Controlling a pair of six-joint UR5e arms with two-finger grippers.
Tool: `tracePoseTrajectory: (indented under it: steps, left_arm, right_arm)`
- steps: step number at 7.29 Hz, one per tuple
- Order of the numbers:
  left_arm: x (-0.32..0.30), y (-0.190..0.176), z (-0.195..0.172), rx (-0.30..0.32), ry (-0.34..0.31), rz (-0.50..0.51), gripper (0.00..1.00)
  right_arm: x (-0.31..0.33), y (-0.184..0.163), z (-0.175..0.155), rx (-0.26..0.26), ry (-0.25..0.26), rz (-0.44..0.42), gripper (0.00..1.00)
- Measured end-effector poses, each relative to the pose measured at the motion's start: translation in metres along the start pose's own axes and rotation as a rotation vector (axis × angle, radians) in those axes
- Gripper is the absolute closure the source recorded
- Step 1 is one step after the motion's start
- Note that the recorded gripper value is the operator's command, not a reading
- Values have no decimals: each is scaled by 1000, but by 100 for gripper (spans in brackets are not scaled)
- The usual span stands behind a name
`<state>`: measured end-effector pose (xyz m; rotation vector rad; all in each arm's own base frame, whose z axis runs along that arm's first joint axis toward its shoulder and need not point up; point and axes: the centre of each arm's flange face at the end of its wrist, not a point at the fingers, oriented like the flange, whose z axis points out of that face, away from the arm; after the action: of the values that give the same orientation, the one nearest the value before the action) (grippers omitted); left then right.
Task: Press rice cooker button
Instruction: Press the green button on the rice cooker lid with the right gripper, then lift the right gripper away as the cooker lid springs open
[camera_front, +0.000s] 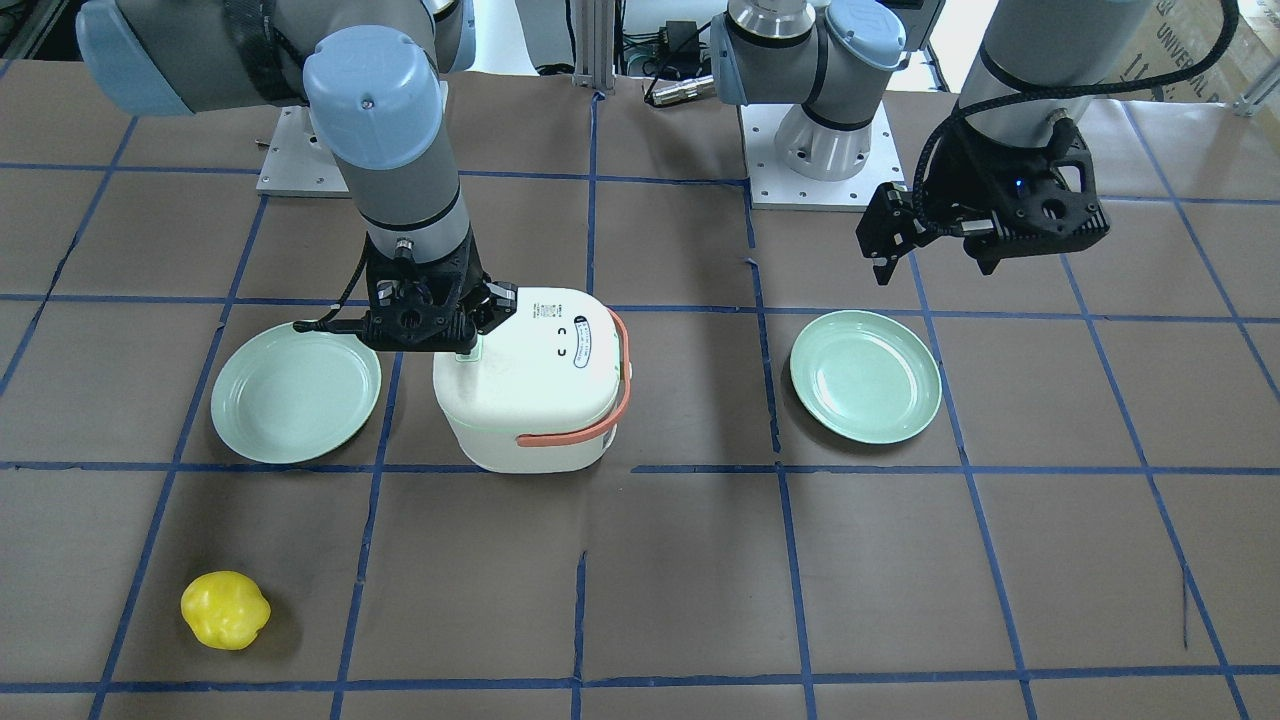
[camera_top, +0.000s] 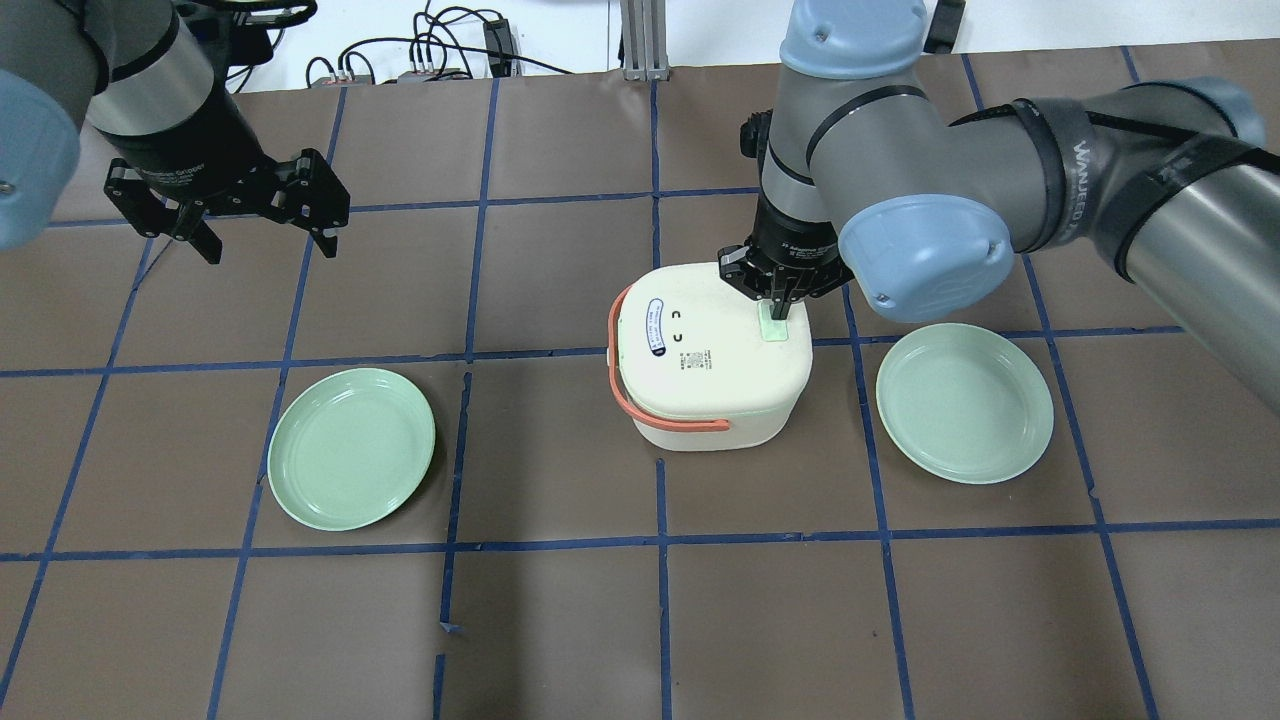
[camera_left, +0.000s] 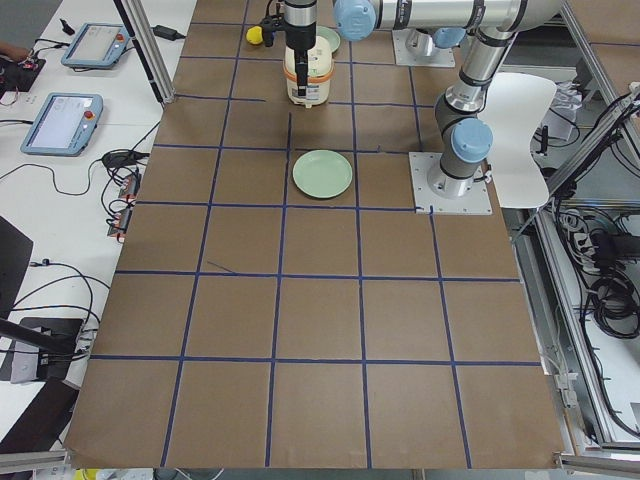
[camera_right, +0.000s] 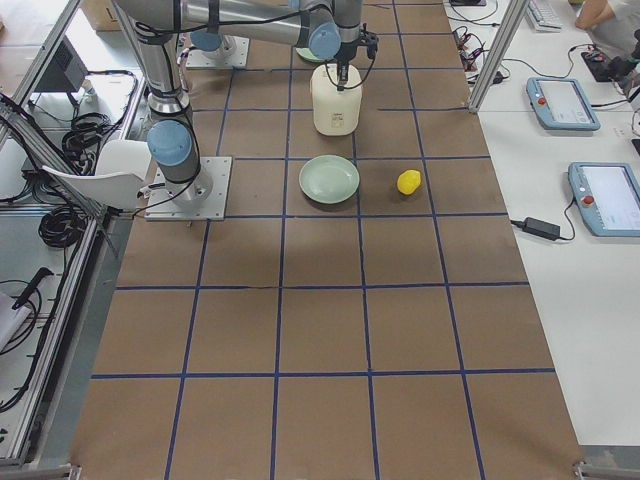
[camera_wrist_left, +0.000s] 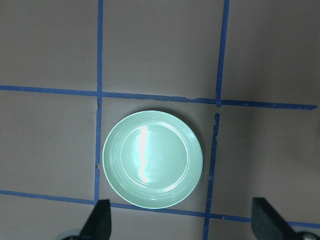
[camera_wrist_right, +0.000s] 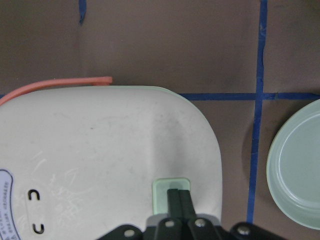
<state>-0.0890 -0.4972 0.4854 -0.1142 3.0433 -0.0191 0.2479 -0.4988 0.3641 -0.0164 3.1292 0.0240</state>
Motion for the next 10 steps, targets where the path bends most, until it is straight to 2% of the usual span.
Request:
tracePoseTrajectory:
  steps: [6, 7, 8, 9, 10]
  left_arm:
    - [0, 0, 0, 0, 0, 0, 0]
    - [0, 0, 0, 0, 0, 0, 0]
    - [0, 0, 0, 1, 0, 0, 0]
    - [0, 0, 0, 1, 0, 0, 0]
    - [0, 0, 0, 1, 0, 0, 0]
  right_arm:
    - [-2, -1, 10, -14, 1, 2, 94]
    - [-3, -3, 9, -13, -4, 4, 89]
    - [-5, -5, 4, -7, -17, 5, 76]
    - [-5, -7, -7, -2, -23, 8, 44]
    - [-3, -10, -23, -9, -17, 14, 2]
